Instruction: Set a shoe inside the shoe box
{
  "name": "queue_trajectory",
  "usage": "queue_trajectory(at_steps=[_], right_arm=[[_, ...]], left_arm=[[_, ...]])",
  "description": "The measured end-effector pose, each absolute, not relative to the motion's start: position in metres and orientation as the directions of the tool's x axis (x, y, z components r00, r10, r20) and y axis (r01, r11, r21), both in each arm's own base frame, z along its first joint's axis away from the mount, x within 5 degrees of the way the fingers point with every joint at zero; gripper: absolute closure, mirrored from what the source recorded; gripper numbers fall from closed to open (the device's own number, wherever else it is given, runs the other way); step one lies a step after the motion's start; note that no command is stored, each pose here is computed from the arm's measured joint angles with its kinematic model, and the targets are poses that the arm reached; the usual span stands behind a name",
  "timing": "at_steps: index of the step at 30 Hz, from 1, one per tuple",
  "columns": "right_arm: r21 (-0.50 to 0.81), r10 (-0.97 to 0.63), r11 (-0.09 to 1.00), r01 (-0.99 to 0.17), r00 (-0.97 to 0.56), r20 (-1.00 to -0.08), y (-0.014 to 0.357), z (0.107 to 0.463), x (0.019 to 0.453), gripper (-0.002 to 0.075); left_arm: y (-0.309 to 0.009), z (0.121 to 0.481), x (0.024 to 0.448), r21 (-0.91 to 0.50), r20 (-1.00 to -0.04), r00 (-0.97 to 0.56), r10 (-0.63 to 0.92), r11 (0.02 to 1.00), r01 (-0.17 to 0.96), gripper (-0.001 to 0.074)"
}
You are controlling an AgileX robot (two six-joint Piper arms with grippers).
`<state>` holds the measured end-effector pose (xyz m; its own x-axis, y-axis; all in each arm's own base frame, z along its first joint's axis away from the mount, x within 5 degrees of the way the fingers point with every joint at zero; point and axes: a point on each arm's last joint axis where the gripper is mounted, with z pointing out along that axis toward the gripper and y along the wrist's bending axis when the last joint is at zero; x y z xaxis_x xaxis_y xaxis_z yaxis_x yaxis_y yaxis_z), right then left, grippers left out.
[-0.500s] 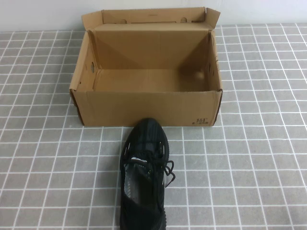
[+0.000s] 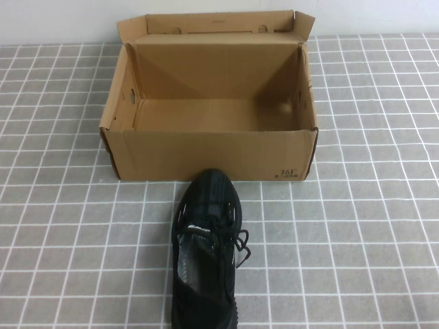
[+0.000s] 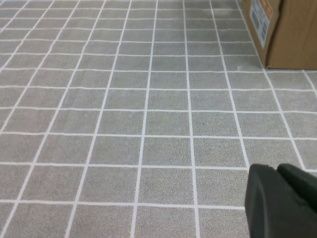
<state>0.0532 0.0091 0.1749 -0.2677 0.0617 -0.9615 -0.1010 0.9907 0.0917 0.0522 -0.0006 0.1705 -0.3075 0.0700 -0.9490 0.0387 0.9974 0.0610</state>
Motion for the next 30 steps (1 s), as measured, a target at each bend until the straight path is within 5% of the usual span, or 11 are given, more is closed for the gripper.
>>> queue_trajectory(at_steps=[30], right_arm=[[0.141, 0.11, 0.985, -0.103, -0.262, -0.959, 0.0104, 0.176, 0.0533, 0.0742]], left_arm=[[-0.0006, 0.1705, 0.0522, 0.061, -0.949, -0.308, 0.07, 0.997, 0.039, 0.0735]])
